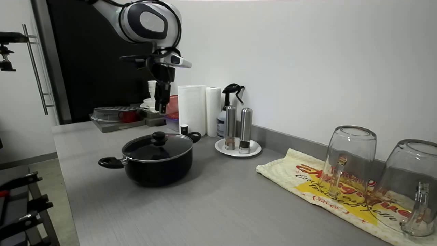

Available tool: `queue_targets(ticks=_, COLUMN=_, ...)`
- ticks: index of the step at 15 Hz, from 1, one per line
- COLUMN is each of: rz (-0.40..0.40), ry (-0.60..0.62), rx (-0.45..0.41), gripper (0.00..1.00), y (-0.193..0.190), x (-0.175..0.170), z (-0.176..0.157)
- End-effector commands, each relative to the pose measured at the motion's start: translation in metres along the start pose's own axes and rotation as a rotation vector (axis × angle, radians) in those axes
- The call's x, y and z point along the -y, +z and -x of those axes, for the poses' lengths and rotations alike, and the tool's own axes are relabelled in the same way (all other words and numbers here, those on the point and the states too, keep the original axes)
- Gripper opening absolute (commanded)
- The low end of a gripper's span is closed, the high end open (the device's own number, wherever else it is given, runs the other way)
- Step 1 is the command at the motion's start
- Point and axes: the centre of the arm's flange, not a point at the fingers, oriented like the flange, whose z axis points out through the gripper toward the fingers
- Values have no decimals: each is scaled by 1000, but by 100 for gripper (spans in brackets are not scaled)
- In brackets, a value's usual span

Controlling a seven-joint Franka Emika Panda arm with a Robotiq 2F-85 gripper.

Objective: Remove the glass lid from the black pot and put it on the table

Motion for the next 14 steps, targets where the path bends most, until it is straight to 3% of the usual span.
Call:
queue_targets(ticks=1, rz=2, ry=35, rx=-3, gripper=100, y=15, x=-13, z=-2)
queue_targets(ticks=9, rz=-4, ry=27, rx=90, gripper=100, y=52, x=-9, z=10)
queue_targets(ticks=14, rz=0, ry=6, rx=77, gripper=100, y=57, x=2, z=7)
